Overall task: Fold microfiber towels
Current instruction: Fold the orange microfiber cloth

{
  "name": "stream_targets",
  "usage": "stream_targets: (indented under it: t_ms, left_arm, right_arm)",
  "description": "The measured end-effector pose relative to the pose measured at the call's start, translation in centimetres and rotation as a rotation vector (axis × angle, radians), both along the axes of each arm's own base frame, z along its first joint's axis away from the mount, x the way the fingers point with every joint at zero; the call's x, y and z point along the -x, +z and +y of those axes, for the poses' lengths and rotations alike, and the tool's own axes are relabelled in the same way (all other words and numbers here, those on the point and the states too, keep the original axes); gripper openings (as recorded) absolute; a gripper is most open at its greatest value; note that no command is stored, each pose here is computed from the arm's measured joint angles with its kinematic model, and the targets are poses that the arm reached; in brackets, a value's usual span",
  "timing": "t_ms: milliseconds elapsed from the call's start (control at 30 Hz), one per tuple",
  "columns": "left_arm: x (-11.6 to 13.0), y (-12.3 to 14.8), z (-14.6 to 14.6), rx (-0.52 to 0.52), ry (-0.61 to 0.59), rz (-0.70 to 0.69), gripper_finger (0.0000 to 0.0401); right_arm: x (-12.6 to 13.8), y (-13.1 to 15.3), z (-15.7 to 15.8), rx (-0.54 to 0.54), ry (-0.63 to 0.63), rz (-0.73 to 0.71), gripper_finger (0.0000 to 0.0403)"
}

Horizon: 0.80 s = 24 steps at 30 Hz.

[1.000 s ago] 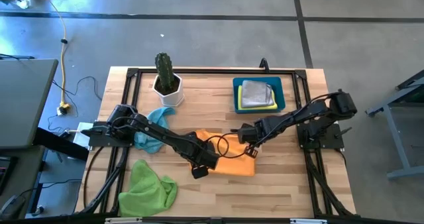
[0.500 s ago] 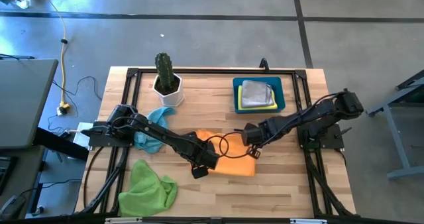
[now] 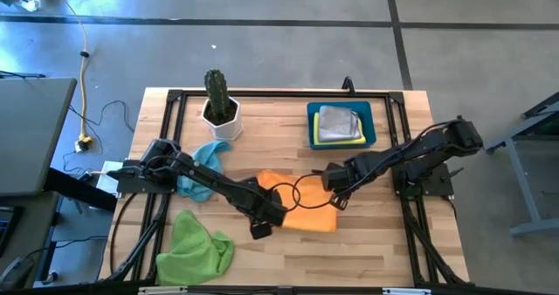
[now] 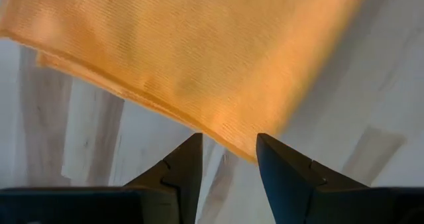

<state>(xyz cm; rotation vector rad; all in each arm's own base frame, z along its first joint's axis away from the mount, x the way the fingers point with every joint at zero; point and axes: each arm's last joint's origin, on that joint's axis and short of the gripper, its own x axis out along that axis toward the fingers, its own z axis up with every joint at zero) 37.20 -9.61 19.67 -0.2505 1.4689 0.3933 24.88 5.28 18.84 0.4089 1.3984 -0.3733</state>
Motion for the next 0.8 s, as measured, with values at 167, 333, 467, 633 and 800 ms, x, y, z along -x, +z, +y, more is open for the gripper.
stream_targets:
  t_ms: [167,333,467,633,800]
  left_arm:
    - [0.8,0.3,-1.6,0.038,-0.108,0.039,0.0131]
    - [2.3,0.7,-3.6,0.044,-0.189,0.1,0.0131]
    - [3.1,0.9,-5.2,0.038,-0.208,0.109,0.0131]
    - [4.0,1.0,-6.9,0.037,-0.217,0.101,0.0131]
    - [4.6,1.0,-8.0,0.036,-0.206,0.097,0.0131]
  right_arm:
    - [0.0,1.0,1.7,0.003,0.132,-0.113,0.0129]
    - [-0.7,0.6,5.0,0.037,0.254,-0.239,0.0129]
    - [-1.0,-0.7,7.4,0.044,0.354,-0.272,0.0128]
    - [-1.1,-3.1,9.6,0.047,0.407,-0.241,0.0128]
    - [-1.4,-5.0,11.0,0.027,0.403,-0.234,0.0128]
